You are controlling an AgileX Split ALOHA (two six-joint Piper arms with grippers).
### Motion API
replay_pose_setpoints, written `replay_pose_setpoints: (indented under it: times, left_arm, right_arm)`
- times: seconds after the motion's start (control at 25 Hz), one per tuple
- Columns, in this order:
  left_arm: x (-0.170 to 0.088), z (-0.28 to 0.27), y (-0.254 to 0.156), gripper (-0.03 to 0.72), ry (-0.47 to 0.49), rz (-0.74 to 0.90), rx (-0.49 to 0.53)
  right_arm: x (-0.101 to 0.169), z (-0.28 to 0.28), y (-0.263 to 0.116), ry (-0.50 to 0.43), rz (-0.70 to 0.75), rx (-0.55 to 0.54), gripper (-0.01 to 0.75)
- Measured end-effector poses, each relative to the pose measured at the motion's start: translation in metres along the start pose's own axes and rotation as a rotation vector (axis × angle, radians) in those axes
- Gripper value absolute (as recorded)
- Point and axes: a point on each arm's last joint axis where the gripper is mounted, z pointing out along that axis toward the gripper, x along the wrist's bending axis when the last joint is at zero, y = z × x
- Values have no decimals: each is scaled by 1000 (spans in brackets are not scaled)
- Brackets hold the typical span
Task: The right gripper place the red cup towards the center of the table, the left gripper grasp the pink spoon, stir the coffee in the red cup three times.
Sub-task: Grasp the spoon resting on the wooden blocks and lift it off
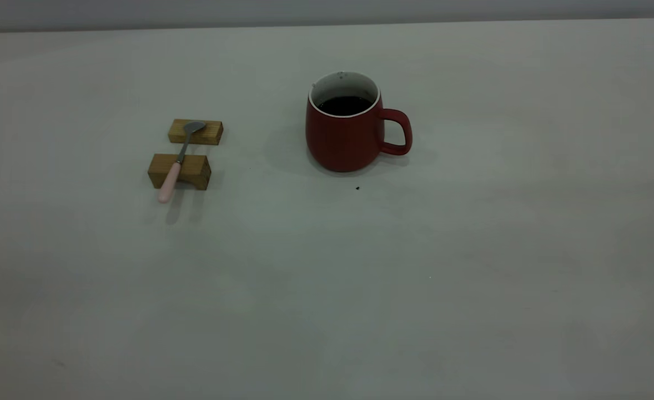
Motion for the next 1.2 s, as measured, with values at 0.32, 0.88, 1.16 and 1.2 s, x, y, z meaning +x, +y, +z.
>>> replay_pose_setpoints:
  times: [0.32,0.88,1.16,1.2]
  left_arm:
    - [-6,31,61,582,13,-37,187]
    - [-27,211,124,594,15,-73,584]
    - [-35,294,128,594,13,-116,648]
    - [-36,305,128,594,13,-125,658]
  right_arm:
    - [0,0,0,0,0,0,460]
    - [0,0,0,0,0,0,460]
    - [0,0,0,0,0,0,460]
    - [0,0,0,0,0,0,460]
